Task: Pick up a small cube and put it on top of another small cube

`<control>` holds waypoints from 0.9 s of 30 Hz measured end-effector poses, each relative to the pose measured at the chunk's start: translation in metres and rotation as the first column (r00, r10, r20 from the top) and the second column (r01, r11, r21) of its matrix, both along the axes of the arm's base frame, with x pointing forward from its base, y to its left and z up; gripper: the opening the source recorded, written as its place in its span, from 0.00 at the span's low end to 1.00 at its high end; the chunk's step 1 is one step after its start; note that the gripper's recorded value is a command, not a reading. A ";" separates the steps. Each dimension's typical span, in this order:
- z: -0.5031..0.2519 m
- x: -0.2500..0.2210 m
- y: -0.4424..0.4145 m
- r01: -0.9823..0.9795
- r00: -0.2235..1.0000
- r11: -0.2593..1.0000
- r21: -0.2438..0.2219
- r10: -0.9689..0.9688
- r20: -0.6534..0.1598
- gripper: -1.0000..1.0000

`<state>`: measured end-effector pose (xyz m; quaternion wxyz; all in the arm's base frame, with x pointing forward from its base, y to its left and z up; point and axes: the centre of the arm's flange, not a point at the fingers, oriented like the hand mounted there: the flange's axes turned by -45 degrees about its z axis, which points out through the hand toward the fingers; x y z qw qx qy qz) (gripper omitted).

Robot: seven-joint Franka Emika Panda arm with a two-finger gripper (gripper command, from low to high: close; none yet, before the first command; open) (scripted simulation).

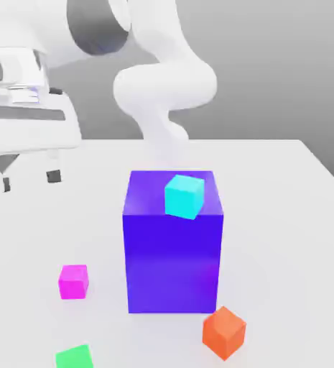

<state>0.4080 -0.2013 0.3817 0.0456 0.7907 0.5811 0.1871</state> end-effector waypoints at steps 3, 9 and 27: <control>-0.025 -0.006 -0.006 -0.109 0.994 0.993 -0.039 0.108 -0.023 0.50; -0.070 -0.023 -0.018 -0.327 0.944 0.940 -0.103 0.320 -0.077 0.50; -0.160 -0.074 -0.017 -0.923 0.378 0.337 -0.186 0.886 -0.270 0.50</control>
